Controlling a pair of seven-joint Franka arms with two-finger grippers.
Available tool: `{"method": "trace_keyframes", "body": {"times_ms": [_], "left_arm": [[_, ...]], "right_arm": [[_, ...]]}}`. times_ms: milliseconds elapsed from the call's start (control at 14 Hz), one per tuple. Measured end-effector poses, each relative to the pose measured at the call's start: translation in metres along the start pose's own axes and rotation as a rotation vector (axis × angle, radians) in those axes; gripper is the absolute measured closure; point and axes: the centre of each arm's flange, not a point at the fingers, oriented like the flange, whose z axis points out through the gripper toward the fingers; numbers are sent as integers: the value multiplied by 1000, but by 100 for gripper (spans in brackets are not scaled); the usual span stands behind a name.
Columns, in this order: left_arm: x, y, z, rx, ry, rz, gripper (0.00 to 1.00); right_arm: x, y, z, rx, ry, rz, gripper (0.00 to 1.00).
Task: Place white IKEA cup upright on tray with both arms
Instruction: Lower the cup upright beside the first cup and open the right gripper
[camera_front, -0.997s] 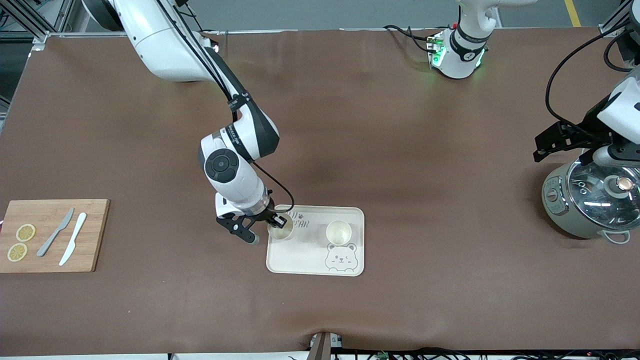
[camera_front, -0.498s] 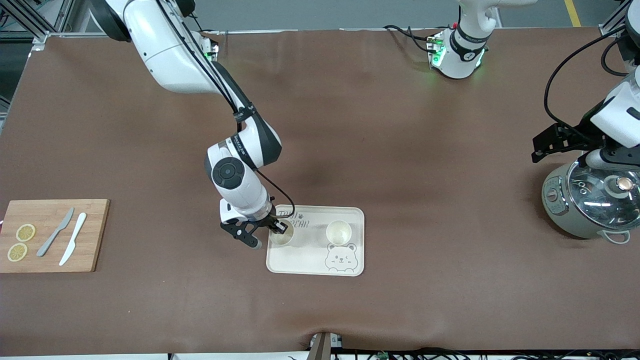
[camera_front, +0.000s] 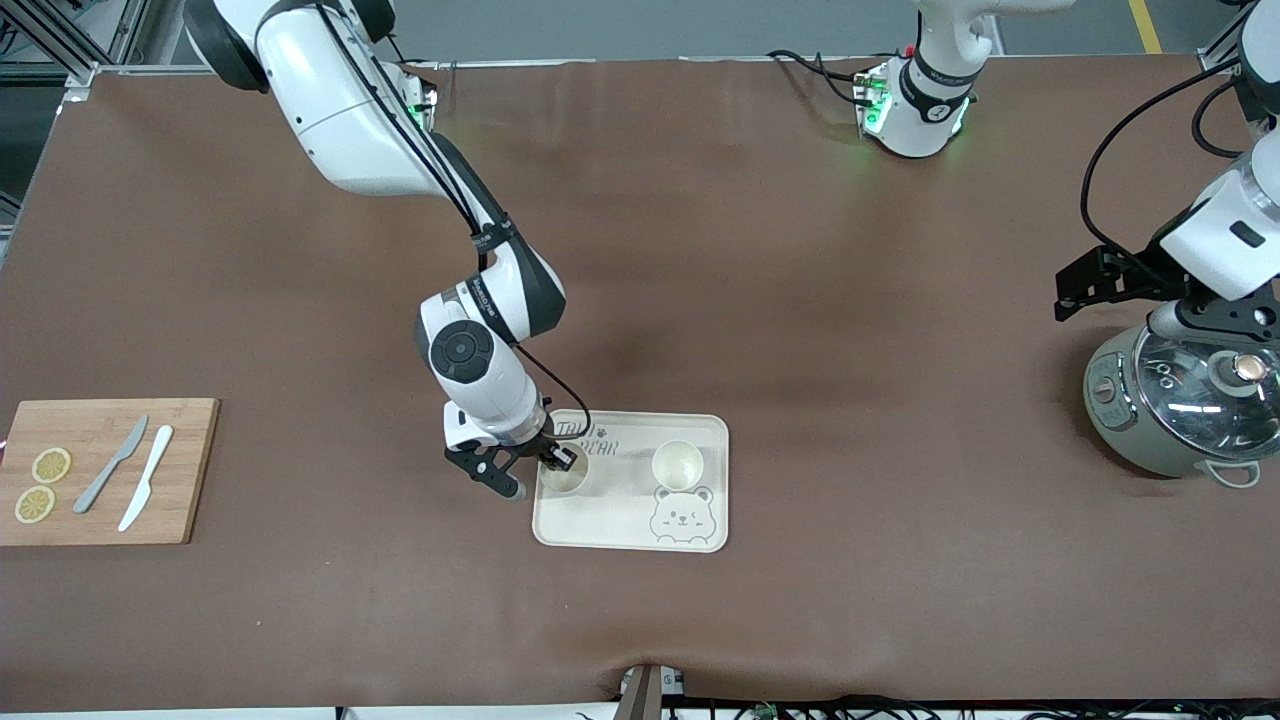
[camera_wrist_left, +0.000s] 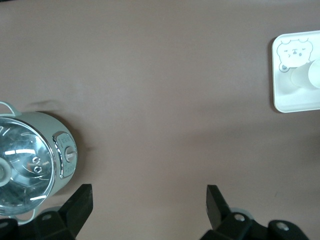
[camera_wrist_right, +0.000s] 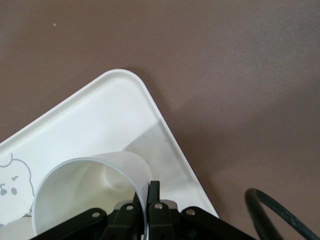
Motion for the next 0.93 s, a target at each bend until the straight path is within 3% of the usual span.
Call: {"method": "trace_keyframes", "body": {"times_ms": [498,570,926], "left_arm": [[0,7,7,-2,-28,13,0],[0,8,7,-2,-28,15,0],[0,8,7,-2,-29,16,0]], "right_arm": [[-4,0,9,-11,17,-4,96],[-4,0,9,-10,18,-3,91],[-4,-1,9,-16,30,-18,38]]}}
